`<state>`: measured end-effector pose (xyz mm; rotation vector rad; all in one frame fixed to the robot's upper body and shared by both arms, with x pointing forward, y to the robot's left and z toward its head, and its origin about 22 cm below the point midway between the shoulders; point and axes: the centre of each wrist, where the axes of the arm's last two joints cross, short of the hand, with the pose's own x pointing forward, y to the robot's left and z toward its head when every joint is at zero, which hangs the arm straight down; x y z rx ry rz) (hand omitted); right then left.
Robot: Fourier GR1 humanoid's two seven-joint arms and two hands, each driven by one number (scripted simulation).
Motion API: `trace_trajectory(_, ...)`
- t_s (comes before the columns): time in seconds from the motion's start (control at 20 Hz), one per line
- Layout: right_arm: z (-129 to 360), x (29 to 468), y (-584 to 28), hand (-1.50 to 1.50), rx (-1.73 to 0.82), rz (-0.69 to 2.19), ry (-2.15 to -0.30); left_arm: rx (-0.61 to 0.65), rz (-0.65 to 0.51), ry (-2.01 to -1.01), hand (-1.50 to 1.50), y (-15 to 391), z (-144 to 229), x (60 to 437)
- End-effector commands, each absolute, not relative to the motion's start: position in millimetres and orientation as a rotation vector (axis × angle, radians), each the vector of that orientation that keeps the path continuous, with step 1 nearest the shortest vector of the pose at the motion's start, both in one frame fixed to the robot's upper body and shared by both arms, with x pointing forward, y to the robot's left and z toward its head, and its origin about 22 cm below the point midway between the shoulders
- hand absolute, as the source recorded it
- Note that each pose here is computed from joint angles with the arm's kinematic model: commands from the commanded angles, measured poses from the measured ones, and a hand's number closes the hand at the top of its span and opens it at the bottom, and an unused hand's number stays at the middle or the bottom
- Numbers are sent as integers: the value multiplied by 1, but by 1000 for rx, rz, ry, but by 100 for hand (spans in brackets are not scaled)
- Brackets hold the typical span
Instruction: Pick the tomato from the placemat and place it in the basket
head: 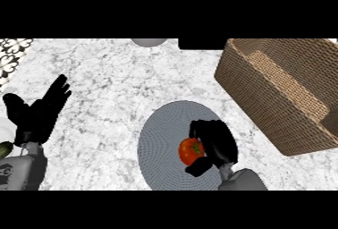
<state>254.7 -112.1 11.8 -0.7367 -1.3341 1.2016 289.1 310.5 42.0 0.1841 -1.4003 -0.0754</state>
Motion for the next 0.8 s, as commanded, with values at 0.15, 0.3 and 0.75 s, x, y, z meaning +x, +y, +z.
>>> trace_trajectory(0.15,45,284,-114,150,-816,603,-1243,152,-120,-1420,0,303,50,297)
trace_trajectory(0.3,80,291,-92,150,-800,395,-1409,110,-147,-1403,0,288,43,300)
trace_trajectory(0.75,161,330,-29,150,-1044,90,-1525,117,-162,-1404,0,283,47,312)
